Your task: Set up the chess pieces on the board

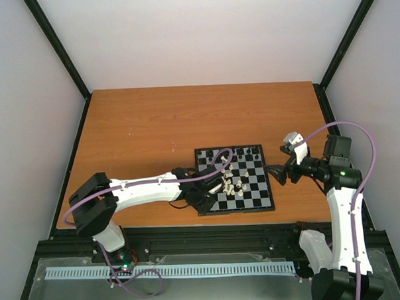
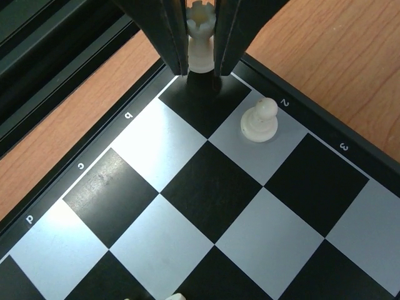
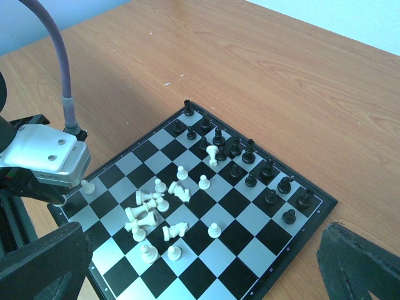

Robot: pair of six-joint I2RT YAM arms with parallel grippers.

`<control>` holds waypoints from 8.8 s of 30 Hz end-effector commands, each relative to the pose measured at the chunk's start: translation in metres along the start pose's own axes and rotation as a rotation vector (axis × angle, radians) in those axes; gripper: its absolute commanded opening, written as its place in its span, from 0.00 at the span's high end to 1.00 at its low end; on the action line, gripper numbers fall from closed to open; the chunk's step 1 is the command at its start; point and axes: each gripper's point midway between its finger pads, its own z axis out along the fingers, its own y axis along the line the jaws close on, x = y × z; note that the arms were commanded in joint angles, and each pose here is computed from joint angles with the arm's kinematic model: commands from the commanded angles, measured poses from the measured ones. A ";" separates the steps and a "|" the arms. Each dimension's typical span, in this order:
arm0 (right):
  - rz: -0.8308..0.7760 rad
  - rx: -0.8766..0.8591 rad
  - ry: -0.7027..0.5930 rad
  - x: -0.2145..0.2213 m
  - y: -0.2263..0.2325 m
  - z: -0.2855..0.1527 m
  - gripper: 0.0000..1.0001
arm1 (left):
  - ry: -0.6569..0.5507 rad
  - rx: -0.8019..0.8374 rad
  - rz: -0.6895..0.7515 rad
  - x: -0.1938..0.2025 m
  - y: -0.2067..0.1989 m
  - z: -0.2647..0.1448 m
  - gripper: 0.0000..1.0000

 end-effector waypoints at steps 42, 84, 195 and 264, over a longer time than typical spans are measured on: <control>-0.029 -0.012 -0.013 -0.002 0.004 0.000 0.00 | 0.019 -0.043 0.005 0.003 0.003 0.011 0.87; -0.091 -0.133 0.316 0.001 -0.031 0.056 0.37 | -0.713 -0.351 -0.259 -0.124 0.110 -0.222 0.00; -0.143 -0.123 0.852 0.176 0.013 0.076 0.96 | -0.920 -0.345 -0.320 -0.098 0.178 -0.264 0.00; -0.039 -0.125 0.804 0.127 -0.012 0.159 0.93 | -0.918 -0.332 -0.310 -0.100 0.176 -0.263 0.00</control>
